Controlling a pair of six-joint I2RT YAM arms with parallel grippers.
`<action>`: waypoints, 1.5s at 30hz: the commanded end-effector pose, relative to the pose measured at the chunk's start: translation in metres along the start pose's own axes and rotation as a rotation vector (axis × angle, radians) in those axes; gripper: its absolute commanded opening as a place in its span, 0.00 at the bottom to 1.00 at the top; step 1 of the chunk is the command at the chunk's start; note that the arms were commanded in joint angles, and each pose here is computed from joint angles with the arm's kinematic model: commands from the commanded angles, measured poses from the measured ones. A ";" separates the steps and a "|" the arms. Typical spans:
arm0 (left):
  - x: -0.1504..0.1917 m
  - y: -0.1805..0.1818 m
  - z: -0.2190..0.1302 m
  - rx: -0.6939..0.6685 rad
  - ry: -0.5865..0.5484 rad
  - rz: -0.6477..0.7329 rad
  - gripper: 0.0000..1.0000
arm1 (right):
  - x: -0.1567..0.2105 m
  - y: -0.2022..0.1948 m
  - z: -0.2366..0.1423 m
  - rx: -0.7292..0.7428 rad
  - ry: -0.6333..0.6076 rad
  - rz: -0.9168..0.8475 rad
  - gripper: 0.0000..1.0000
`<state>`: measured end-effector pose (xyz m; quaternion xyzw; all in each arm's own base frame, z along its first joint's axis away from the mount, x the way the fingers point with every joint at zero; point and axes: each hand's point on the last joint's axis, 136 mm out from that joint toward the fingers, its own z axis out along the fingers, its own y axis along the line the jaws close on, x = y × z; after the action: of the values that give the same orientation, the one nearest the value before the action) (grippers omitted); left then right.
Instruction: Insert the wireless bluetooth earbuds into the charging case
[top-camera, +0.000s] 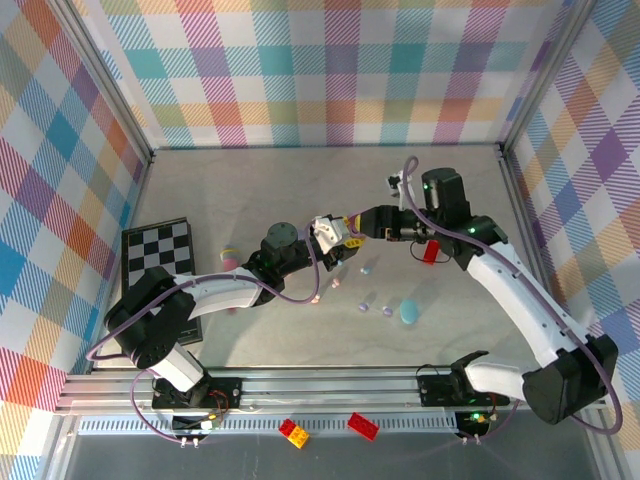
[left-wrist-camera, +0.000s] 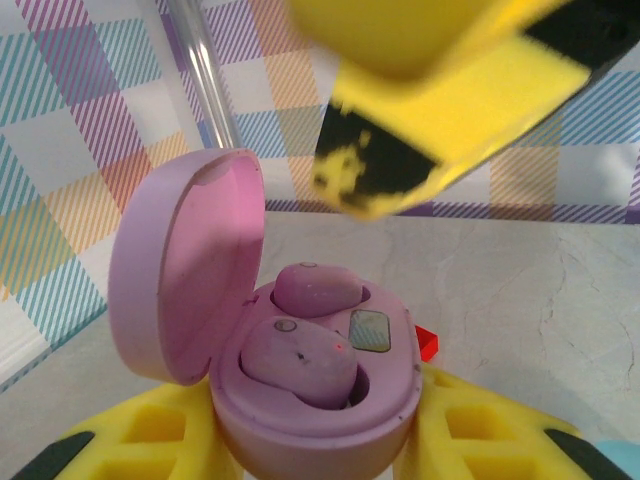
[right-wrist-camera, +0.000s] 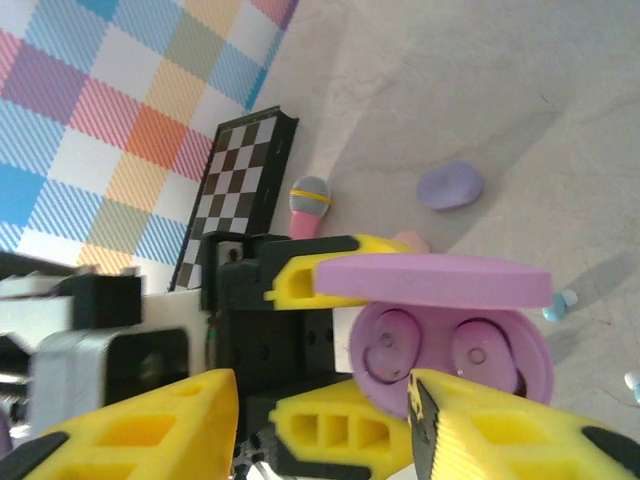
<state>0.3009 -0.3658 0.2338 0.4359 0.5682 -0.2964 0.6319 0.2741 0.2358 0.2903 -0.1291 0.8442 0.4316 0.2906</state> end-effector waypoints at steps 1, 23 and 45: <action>-0.022 -0.001 -0.006 -0.003 -0.064 0.012 0.35 | -0.007 0.020 -0.014 -0.061 -0.035 -0.105 0.51; -0.023 -0.002 -0.015 0.009 -0.019 0.030 0.35 | -0.044 0.009 0.007 -0.020 -0.025 -0.068 0.61; -0.056 -0.001 -0.023 0.009 -0.124 -0.039 0.35 | -0.018 -0.001 -0.019 -0.175 -0.070 0.263 0.76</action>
<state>0.2876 -0.3562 0.2575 0.4229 0.5667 -0.3181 0.6315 0.2872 0.2111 0.3039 -0.0534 0.8263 0.4768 0.2950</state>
